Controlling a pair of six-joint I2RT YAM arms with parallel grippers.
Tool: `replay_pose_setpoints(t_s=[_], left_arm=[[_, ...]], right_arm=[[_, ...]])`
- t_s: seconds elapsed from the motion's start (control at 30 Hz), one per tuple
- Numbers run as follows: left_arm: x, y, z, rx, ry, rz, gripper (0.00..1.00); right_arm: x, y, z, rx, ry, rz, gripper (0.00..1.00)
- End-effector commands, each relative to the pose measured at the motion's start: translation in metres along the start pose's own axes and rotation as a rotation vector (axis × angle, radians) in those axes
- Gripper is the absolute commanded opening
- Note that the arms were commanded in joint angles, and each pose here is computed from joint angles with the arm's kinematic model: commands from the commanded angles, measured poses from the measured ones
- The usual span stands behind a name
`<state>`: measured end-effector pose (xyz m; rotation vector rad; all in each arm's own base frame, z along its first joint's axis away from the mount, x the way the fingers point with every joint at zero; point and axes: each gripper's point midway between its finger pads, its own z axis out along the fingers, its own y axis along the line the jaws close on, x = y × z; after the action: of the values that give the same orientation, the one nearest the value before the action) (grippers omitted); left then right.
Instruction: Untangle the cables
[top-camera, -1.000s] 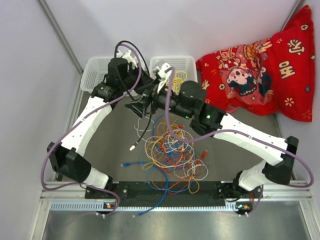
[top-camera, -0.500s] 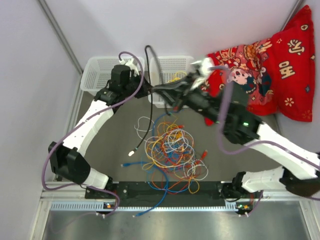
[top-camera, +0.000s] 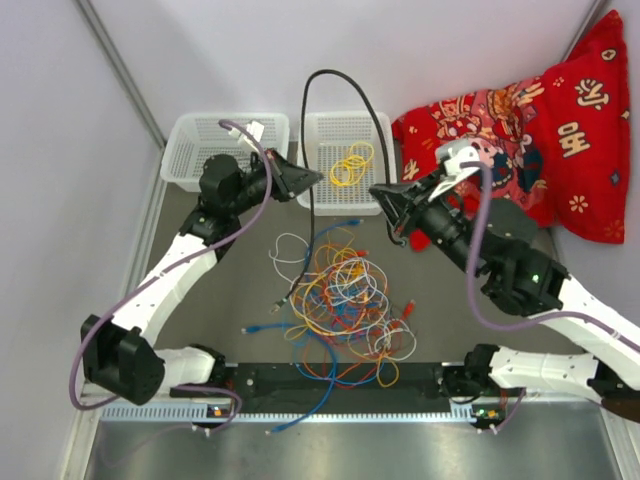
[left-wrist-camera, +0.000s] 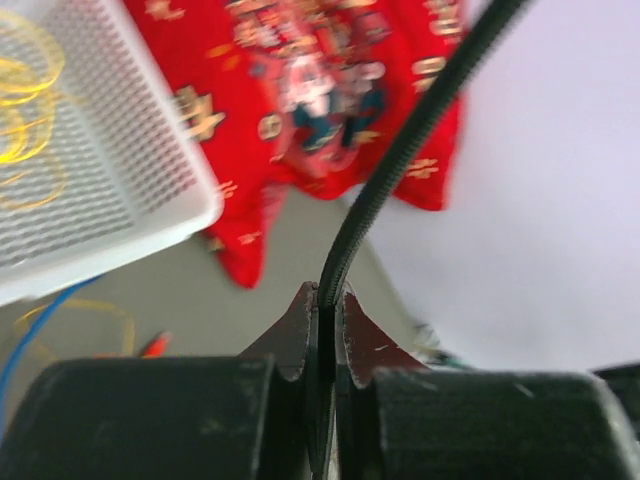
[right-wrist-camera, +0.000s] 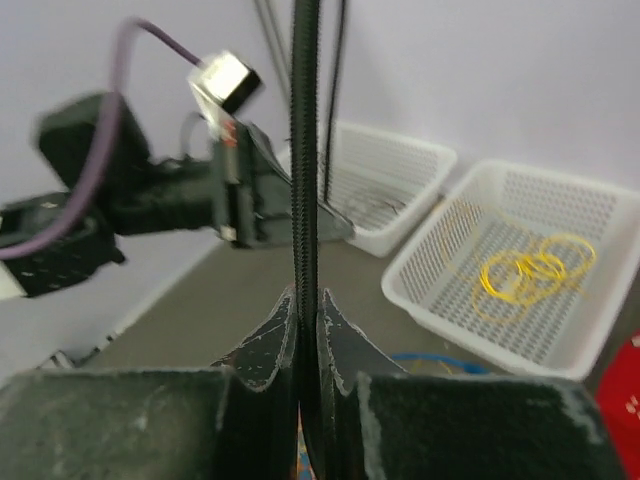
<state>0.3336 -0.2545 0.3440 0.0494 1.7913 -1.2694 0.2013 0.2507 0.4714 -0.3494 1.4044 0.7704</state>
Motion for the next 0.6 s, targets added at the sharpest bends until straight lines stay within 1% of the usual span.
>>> replay_pose_setpoints(t_s=[0.0,0.07,0.1,0.13,0.2,0.23,0.33,0.37,0.47,0.57], left_arm=[[-0.029,-0.090,-0.028,0.389,-0.113,0.067,0.00],[-0.028,-0.101,-0.036,0.438,-0.114,0.086,0.01],[-0.029,-0.107,-0.040,0.464,-0.128,0.105,0.04],[-0.029,-0.109,-0.043,0.475,-0.128,0.115,0.09],[-0.029,-0.117,-0.050,0.514,-0.144,0.153,0.15],[-0.029,-0.121,-0.053,0.531,-0.148,0.163,0.22],[-0.028,-0.129,-0.059,0.593,-0.163,0.191,0.37],[-0.027,-0.132,-0.060,0.609,-0.156,0.182,0.50],[-0.028,-0.140,-0.065,0.663,-0.168,0.199,0.63],[-0.031,-0.145,-0.065,0.691,-0.179,0.213,0.64]], right_arm=[[0.023,-0.029,-0.002,0.105,0.054,0.040,0.00],[0.021,-0.026,-0.002,0.083,0.052,0.043,0.00],[0.017,-0.023,-0.002,0.067,0.047,0.047,0.00],[0.016,-0.021,-0.002,0.055,0.047,0.046,0.00],[0.010,-0.011,-0.002,0.002,0.042,0.051,0.00],[0.009,-0.007,-0.002,-0.016,0.045,0.050,0.00],[0.002,0.006,-0.003,-0.086,0.042,0.058,0.00],[0.001,0.012,-0.004,-0.114,0.047,0.065,0.00],[-0.006,0.023,-0.007,-0.170,0.051,0.077,0.00],[-0.015,0.032,-0.012,-0.218,0.047,0.088,0.00]])
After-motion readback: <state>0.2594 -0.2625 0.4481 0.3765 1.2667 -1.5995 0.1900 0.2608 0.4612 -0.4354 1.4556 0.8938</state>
